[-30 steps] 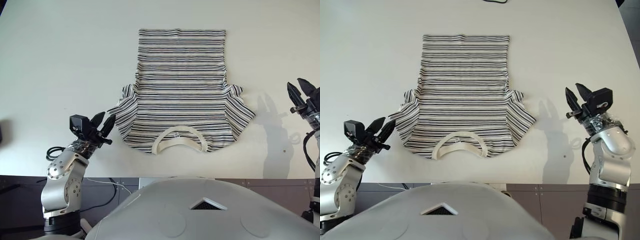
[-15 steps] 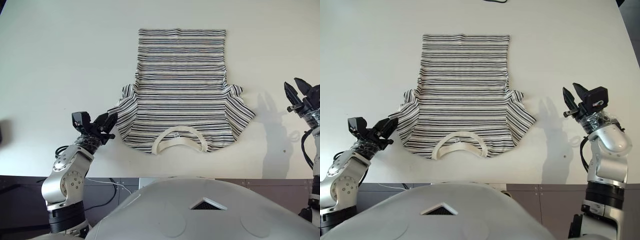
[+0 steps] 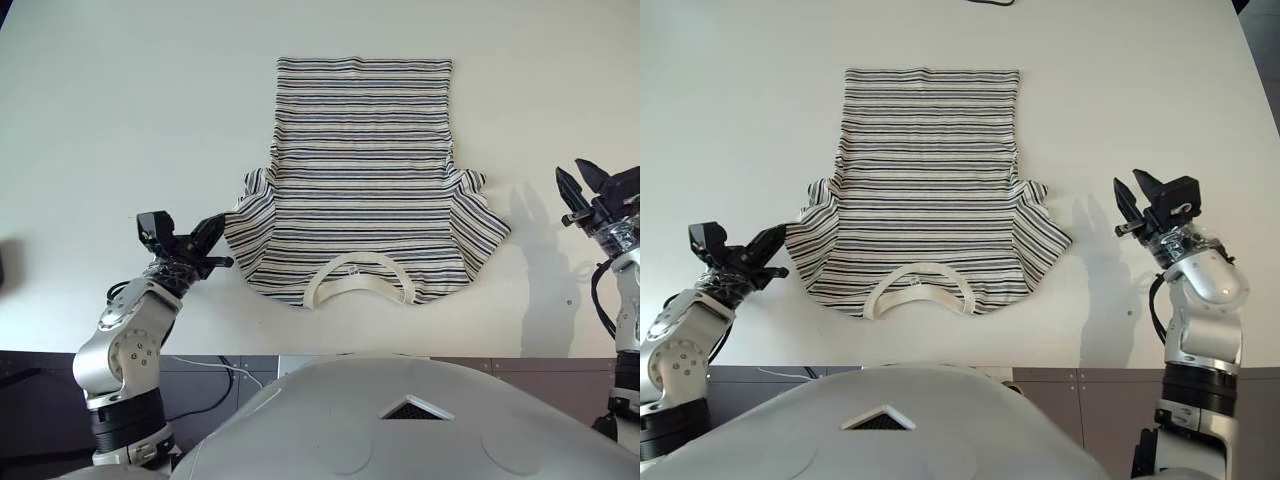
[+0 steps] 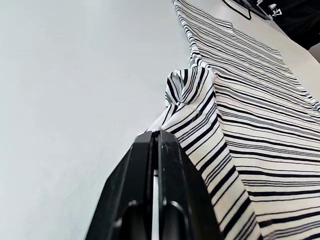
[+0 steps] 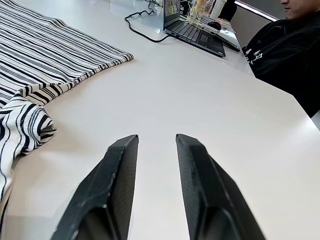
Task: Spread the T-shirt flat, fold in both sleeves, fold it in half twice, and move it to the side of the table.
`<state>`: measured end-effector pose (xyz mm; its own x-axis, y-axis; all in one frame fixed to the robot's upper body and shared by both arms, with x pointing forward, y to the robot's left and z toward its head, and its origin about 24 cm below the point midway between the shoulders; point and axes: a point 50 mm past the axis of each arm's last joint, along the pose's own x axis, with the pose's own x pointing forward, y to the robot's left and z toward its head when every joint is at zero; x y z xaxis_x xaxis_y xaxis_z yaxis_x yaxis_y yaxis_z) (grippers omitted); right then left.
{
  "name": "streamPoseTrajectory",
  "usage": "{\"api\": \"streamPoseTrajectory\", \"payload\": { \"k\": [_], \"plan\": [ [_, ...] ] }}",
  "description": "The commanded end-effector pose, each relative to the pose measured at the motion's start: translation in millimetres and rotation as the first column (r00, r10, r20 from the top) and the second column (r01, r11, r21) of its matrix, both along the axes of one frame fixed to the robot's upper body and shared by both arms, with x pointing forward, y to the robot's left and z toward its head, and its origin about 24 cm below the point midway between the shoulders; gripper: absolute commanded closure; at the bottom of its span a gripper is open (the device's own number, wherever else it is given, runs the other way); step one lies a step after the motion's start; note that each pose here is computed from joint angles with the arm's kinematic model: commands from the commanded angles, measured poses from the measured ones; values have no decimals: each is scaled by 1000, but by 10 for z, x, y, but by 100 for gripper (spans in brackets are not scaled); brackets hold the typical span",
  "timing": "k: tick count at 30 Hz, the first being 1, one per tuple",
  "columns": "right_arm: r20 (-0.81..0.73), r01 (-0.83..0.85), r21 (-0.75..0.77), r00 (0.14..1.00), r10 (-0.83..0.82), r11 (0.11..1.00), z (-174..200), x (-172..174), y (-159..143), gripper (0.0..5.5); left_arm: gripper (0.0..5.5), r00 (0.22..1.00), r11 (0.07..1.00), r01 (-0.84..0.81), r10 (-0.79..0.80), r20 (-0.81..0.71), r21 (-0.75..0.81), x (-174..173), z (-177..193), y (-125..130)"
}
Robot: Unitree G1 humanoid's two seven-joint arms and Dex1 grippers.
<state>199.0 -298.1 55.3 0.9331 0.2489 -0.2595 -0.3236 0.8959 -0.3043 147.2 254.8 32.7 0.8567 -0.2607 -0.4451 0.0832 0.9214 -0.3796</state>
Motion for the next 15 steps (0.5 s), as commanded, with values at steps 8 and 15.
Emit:
{"api": "streamPoseTrajectory", "payload": {
  "k": [8, 15],
  "plan": [
    [10, 15, 9, 1000, -15, 1000, -34, 8, 69, 413, 539, 885, 907, 357, -405, 229, 223, 20, 290, -378],
    [23, 22, 42, 999, -23, 999, -40, 85, 102, 413, 539, 777, 822, 496, -564, 280, 279, 186, 374, -684]
  ]
}}
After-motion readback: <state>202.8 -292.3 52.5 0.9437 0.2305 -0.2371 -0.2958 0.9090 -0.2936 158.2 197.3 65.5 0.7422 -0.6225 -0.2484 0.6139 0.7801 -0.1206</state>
